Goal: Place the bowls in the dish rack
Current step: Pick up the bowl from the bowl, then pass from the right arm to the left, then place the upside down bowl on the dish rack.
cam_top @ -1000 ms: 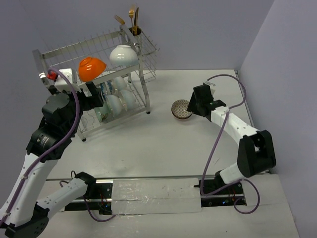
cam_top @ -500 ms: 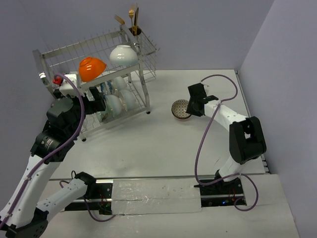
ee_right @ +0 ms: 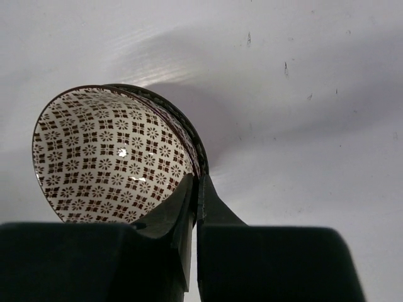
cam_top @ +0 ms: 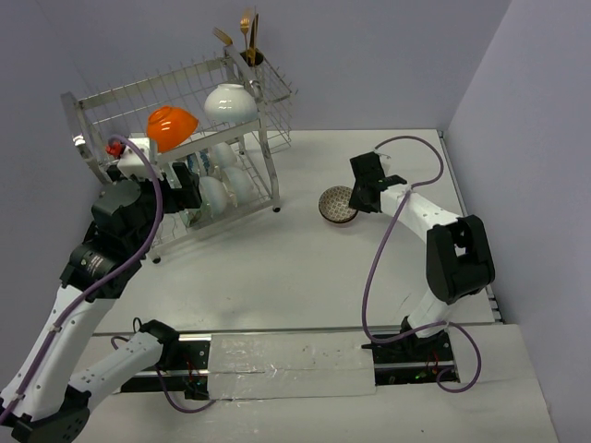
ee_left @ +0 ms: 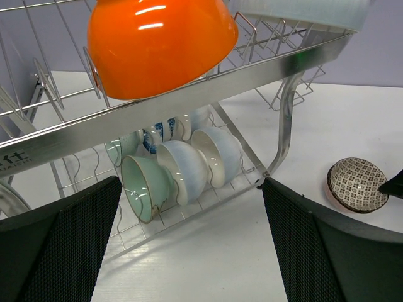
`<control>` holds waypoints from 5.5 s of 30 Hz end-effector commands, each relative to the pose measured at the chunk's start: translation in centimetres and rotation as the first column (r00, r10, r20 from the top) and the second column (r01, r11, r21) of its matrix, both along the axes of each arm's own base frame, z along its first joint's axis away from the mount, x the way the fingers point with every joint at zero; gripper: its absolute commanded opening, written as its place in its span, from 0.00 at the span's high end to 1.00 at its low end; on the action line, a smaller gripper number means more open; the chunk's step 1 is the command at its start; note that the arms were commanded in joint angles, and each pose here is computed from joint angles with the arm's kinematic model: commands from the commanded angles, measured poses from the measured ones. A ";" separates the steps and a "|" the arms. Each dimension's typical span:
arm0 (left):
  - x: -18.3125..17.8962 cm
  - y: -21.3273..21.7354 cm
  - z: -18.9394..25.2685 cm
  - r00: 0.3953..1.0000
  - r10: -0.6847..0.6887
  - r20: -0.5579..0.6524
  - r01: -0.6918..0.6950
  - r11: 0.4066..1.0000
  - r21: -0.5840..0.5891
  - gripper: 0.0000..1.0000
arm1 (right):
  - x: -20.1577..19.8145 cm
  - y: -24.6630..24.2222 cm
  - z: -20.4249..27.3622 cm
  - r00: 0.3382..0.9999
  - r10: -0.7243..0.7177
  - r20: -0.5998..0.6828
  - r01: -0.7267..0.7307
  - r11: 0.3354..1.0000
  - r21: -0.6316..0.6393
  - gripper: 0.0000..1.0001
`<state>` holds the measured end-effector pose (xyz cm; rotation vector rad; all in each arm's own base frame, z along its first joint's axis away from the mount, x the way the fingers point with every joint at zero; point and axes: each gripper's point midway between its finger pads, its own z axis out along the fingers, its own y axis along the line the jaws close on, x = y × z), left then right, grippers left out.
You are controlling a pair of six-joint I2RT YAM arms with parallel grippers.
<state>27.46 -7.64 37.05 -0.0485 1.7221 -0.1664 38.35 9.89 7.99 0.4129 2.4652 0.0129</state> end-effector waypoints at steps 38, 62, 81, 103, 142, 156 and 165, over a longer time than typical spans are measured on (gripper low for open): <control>1.7 -25.3 -9.5 0.853 -0.418 -0.314 0.315 0.890 -0.329 0.08 | -7.2 6.6 15.3 0.822 0.159 0.547 -0.330 0.916 0.230 1.00; 3.1 -27.6 -15.9 0.823 -0.286 -0.491 0.265 0.958 -0.113 0.60 | -8.3 6.8 14.7 0.808 0.148 0.571 -0.332 0.914 0.232 1.00; 3.3 -26.9 -15.4 0.835 -0.261 -0.484 0.255 0.964 -0.079 1.00 | -9.0 6.7 14.8 0.797 0.158 0.582 -0.350 0.907 0.233 0.94; 0.6 -6.1 9.2 0.988 0.058 0.140 -0.111 0.905 0.411 1.00 | -13.7 3.6 18.3 0.699 0.173 0.694 -0.406 0.895 0.185 0.00; 3.7 10.0 18.2 0.869 0.067 0.490 -0.492 0.222 0.842 1.00 | -16.1 4.6 17.9 0.596 0.215 0.773 -0.532 0.828 0.180 0.02; 4.9 12.2 14.0 0.891 0.092 0.445 -0.454 0.154 0.877 1.00 | -16.3 4.5 17.8 0.589 0.213 0.780 -0.531 0.829 0.175 0.02; 4.0 12.8 13.3 0.886 0.105 0.452 -0.464 0.171 0.869 1.00 | -16.1 4.6 17.7 0.590 0.215 0.779 -0.533 0.828 0.175 0.02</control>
